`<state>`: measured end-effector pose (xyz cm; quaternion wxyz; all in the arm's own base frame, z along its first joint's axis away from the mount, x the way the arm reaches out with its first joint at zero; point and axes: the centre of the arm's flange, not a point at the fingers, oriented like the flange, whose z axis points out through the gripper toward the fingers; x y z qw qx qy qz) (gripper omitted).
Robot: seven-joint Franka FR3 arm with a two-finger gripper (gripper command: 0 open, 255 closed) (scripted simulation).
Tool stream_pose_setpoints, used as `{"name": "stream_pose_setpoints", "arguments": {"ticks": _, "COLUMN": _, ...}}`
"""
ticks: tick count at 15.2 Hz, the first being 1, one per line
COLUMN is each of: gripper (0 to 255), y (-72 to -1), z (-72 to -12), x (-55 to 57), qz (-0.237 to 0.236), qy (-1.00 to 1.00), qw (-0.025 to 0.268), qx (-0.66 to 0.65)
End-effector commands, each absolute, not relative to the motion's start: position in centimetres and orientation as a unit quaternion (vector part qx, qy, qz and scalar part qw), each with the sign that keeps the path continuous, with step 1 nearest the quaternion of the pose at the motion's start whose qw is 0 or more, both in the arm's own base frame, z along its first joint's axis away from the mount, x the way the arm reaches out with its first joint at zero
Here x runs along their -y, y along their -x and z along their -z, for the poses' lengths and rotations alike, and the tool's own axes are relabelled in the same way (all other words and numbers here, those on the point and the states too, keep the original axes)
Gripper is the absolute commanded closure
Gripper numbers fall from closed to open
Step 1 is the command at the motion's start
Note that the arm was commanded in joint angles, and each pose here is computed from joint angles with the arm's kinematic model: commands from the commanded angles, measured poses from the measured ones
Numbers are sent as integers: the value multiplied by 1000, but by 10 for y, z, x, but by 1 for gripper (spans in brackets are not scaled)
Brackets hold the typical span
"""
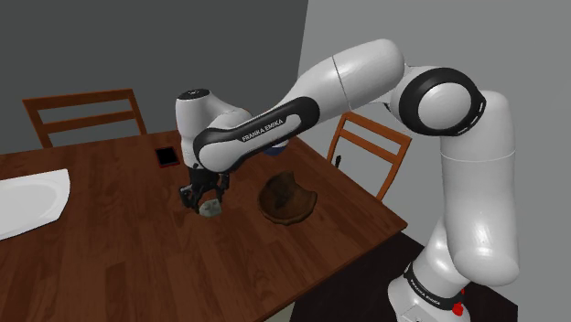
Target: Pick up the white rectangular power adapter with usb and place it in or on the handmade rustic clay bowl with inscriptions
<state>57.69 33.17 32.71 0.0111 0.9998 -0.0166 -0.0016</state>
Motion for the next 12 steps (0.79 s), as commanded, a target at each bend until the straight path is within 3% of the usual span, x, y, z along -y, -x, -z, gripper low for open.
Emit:
{"name": "stream_pose_setpoints", "arguments": {"ticks": 1, "gripper": 255, "y": -577, "z": -337, "x": -331, "qz": 2, "qy": -1000, "qw": 11, "qx": 17}}
{"name": "stream_pose_setpoints", "arguments": {"ticks": 12, "gripper": 255, "y": -577, "z": -396, "x": -331, "qz": 2, "qy": -1000, "qw": 11, "qx": 17}}
